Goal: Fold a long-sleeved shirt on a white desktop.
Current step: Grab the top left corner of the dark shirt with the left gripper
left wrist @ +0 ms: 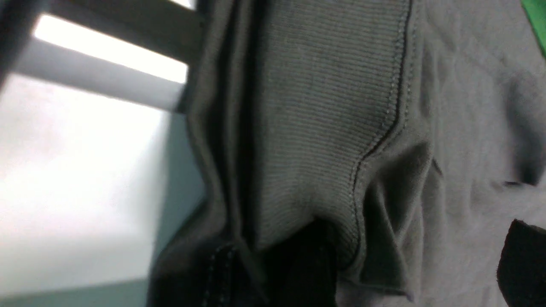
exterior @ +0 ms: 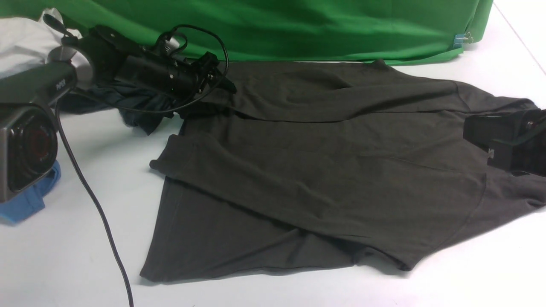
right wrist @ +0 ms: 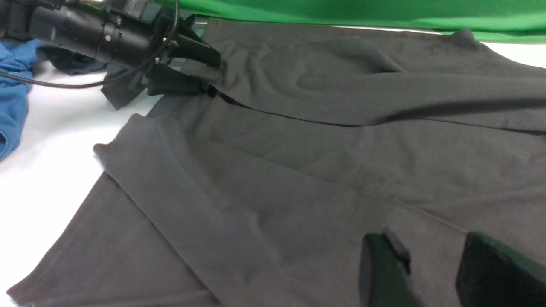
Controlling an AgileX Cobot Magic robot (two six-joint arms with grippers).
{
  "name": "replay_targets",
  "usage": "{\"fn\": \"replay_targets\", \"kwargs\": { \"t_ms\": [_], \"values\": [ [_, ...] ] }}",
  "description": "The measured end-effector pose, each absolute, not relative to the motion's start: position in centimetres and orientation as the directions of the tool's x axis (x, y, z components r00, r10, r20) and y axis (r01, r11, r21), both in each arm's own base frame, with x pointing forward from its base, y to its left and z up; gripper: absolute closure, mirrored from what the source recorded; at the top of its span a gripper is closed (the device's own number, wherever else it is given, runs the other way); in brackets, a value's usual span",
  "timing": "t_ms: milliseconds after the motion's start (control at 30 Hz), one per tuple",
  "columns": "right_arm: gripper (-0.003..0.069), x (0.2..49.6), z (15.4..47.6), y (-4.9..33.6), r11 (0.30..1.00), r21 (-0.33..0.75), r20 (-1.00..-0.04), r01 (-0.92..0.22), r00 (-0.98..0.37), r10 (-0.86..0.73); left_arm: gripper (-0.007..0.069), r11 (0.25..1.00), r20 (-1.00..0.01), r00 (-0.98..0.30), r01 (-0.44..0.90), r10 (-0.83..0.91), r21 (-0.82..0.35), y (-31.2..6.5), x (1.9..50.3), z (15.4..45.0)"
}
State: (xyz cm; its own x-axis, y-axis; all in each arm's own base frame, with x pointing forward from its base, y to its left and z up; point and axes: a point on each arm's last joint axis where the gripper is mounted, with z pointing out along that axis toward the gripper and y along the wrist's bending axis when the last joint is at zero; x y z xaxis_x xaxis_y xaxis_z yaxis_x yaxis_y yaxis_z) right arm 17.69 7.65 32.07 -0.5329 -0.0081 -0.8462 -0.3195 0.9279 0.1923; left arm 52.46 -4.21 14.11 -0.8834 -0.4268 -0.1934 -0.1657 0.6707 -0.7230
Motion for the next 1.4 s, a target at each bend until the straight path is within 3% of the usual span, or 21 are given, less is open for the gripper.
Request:
{"fn": "replay_targets", "kwargs": {
  "t_ms": [400,633,833,933,1400],
  "values": [
    [0.0414,17.7,32.1,7.7,0.928,0.193,-0.846,-0.319,-0.533,-0.007,0.0097,0.671,-0.24,-0.886,-0.101,-0.396,-0.735,-4.3,52.6,14.5],
    [0.0414,17.7,32.1,7.7,0.928,0.193,-0.846,-0.319,-0.533,-0.007,0.0263,0.691,-0.272,-0.884,-0.076,-0.38,-0.719,-4.2,52.6,14.8],
    [0.0414,17.7,32.1,7.7,0.928,0.193,-0.846,-0.319,-0.533,-0.007,0.0476,0.742,-0.289,-0.884,-0.091,-0.367,-0.664,-3.7,52.6,14.4],
    [0.0414,17.7,32.1,7.7,0.928,0.194,-0.846,-0.318,-0.533,-0.006,0.0529,0.751,-0.265,-0.883,-0.135,-0.387,-0.646,-3.4,52.5,14.1],
    [0.0414,17.7,32.1,7.7,0.928,0.211,-0.842,-0.308,-0.54,0.012,0.0543,0.76,-0.284,-0.881,-0.12,-0.379,-0.639,-3.1,52.5,14.1]
  ]
}}
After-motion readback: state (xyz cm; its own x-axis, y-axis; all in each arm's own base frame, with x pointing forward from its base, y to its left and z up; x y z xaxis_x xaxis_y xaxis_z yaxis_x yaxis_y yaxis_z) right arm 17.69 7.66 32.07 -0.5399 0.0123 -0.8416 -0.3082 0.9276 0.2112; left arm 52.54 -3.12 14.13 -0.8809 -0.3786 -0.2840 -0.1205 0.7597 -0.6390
